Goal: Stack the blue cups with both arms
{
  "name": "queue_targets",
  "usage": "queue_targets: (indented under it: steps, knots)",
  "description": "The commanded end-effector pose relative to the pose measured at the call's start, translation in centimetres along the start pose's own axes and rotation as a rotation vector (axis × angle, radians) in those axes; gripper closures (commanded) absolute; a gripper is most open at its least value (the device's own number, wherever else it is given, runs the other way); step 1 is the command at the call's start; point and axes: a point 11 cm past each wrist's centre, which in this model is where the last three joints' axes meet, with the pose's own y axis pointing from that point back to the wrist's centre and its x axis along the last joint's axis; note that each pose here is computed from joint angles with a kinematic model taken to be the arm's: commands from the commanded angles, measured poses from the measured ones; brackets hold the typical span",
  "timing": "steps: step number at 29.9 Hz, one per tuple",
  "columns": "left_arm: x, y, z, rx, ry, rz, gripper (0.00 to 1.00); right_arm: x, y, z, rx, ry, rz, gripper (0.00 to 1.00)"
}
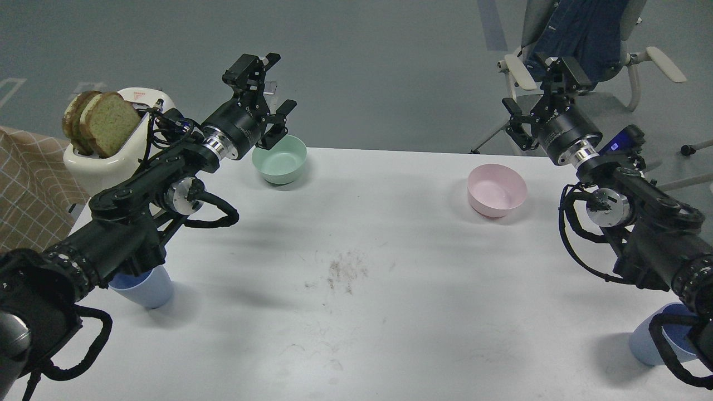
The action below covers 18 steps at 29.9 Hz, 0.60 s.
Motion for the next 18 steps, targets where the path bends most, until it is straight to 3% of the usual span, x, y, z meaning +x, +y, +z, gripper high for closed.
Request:
queue_targets:
  steps: [1,18]
  knots:
    - [-0.3,0.0,0.0,0.001,0.008,-0.027,0.02,0.0,0.0,0.0,-0.001,0.0,0.001,0.0]
    - [-1.4,-0.1,0.2,-0.001,0.019,-0.106,0.02,-0.1,-0.1,-0.1,0.001,0.001,-0.001,0.0]
